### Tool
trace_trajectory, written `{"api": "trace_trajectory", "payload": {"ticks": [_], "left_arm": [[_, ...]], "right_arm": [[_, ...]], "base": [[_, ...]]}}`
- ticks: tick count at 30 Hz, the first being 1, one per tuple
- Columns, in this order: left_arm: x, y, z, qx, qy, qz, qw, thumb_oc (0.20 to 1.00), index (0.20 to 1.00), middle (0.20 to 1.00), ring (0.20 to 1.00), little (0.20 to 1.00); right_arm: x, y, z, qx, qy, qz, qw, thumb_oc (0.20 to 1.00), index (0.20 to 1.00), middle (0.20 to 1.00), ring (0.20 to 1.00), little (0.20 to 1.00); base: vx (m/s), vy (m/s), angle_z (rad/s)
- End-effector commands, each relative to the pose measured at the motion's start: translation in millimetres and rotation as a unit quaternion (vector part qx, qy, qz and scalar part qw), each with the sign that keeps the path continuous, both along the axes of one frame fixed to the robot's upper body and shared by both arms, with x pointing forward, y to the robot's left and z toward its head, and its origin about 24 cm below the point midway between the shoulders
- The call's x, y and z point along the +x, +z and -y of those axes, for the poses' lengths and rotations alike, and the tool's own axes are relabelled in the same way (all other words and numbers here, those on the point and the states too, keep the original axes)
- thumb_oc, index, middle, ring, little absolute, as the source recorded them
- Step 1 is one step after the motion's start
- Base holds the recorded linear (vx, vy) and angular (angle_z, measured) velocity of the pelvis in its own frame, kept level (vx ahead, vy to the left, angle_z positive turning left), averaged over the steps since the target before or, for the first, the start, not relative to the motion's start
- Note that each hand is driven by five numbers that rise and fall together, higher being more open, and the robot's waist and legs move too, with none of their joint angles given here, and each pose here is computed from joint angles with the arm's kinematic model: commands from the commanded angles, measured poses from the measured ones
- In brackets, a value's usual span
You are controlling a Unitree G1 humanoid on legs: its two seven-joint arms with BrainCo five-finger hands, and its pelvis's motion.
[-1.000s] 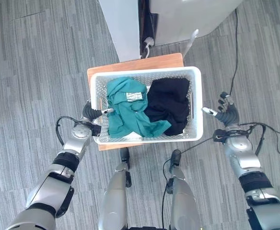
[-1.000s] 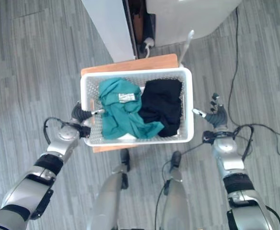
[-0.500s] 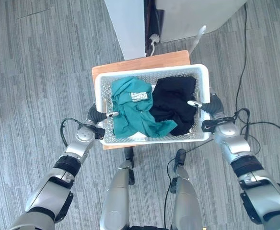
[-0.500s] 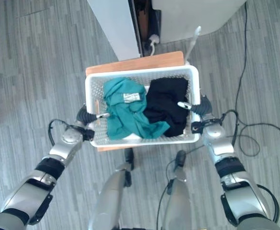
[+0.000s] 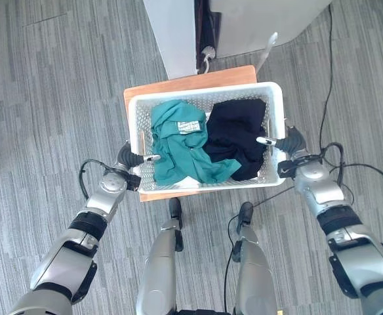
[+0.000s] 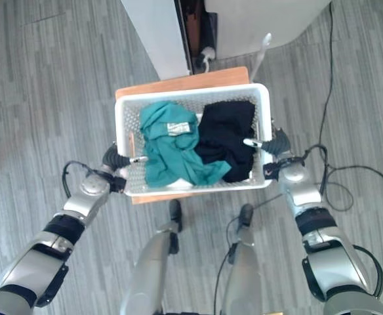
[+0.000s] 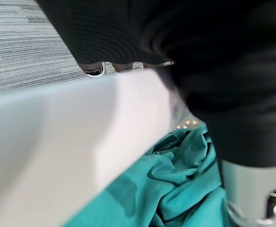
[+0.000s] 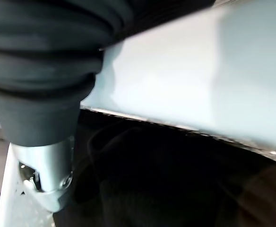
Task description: Grab the laundry basket,head to the washer,open it,put in the laundry and shut it.
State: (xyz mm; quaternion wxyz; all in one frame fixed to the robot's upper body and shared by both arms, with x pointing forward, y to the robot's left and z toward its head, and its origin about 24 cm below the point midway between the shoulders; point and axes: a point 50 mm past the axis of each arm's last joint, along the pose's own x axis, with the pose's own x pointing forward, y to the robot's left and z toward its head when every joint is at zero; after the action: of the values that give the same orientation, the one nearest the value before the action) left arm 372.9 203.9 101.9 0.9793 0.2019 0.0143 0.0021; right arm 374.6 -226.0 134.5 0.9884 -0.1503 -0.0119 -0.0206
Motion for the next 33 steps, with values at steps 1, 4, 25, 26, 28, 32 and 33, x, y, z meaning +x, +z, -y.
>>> {"api": "trace_trajectory", "payload": {"ticks": [1,4,25,26,28,32,33], "left_arm": [[1.2,-1.7,-9.0,0.037,0.009,-0.011,0.999,0.705,0.705,0.705,0.705,0.705],[3.8,-0.5,-5.2,0.048,-0.004,-0.017,0.999,0.448,0.448,0.448,0.448,0.448],[-3.1,19.0,-5.5,0.178,-0.051,0.019,0.983,0.200,0.200,0.200,0.200,0.200],[-5.4,17.2,-6.9,0.177,-0.051,0.018,0.983,0.200,0.200,0.200,0.200,0.200],[-7.6,14.9,-8.4,0.174,-0.050,0.017,0.983,0.200,0.200,0.200,0.200,0.200],[-21.2,3.1,-15.5,0.140,-0.051,0.007,0.989,0.200,0.200,0.200,0.200,0.200],[-23.4,2.9,-16.1,0.135,-0.053,0.008,0.989,0.200,0.200,0.200,0.200,0.200]], "right_arm": [[-3.8,-0.6,4.5,-0.034,0.012,-0.005,0.999,1.000,1.000,1.000,1.000,1.000],[-1.9,4.5,1.0,-0.038,0.026,-0.001,0.999,0.768,0.768,0.768,0.768,0.768],[-18.7,20.7,0.1,-0.066,0.040,0.057,0.995,0.200,0.200,0.200,0.200,0.200],[-21.1,17.9,1.9,-0.063,0.037,0.055,0.996,0.200,0.200,0.200,0.200,0.200],[-23.6,14.9,3.2,-0.060,0.035,0.054,0.996,0.200,0.200,0.200,0.200,0.200],[-38.4,-1.0,18.0,-0.053,0.016,0.037,0.998,0.200,0.200,0.200,0.200,0.200],[-40.9,-3.5,20.8,-0.051,0.014,0.033,0.998,0.200,0.200,0.200,0.200,0.200]], "base": [[0.00,0.000,0.00],[0.00,0.000,0.00],[-0.01,-0.001,0.00],[0.00,0.000,0.00],[0.02,-0.012,0.00],[0.04,-0.022,-0.02],[0.07,-0.028,-0.04]]}}
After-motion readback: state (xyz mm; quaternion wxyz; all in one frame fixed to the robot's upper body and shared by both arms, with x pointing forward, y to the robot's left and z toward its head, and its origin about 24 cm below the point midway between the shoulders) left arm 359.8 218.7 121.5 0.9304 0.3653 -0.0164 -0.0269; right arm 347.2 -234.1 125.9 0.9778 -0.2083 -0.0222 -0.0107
